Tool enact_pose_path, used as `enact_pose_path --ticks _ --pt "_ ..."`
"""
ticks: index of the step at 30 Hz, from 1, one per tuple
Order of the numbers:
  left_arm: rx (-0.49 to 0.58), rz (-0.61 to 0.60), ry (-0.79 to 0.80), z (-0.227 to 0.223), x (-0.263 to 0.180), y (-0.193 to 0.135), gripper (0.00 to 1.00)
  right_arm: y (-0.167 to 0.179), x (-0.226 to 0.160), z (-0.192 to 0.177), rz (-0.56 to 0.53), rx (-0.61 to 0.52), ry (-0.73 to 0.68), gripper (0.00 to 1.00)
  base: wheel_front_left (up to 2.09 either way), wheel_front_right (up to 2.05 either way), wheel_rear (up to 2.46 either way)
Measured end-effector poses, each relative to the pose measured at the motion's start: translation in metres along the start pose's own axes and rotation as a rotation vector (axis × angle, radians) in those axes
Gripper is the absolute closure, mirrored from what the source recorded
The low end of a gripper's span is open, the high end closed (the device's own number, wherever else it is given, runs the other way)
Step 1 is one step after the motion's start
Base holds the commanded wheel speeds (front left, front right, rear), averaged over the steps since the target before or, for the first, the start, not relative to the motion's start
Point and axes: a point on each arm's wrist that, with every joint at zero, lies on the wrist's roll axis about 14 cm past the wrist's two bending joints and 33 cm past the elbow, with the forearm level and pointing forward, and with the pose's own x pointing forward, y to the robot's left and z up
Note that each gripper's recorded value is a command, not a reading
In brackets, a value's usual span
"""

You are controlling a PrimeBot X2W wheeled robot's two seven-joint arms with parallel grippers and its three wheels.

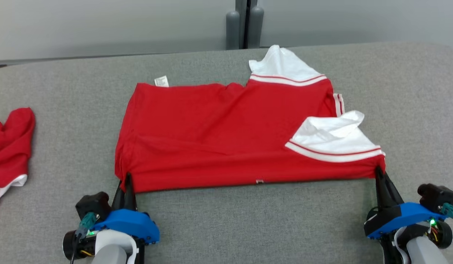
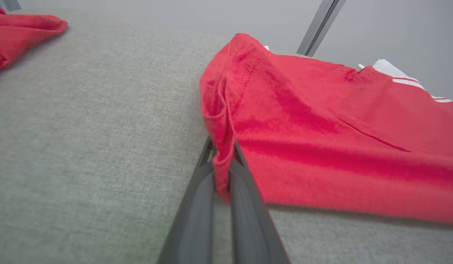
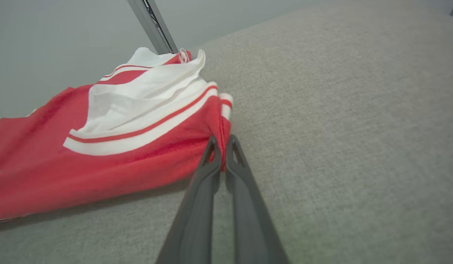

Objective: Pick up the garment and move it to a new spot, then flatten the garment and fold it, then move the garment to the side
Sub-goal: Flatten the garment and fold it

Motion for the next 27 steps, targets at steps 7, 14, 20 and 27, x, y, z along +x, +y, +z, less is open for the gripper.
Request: enact_pose_path --ticks 7,14,20,27 --pt "-0.032 0.034 -0.033 -0.001 -0.044 0.013 1.00 -0.008 -0.038 0.008 -0.010 0.012 -0.038 1.00 0.00 0.00 0.00" --pt "-0.066 0.040 0.011 -0.025 -0.075 0.015 1.00 -0.016 -0.068 -0.011 -0.014 0.002 0.002 1.00 0.00 0.00 0.00" --pt "-0.058 0.048 0.018 -0.027 -0.071 0.014 0.00 -0.013 -0.060 -0.012 0.004 -0.025 0.014 0.00 0.00 0.00 0.00" --pt "0.003 0.040 -0.073 0.011 -0.043 0.008 0.00 0.007 -0.034 0.019 0.054 -0.064 -0.072 0.00 0.00 0.00 0.00"
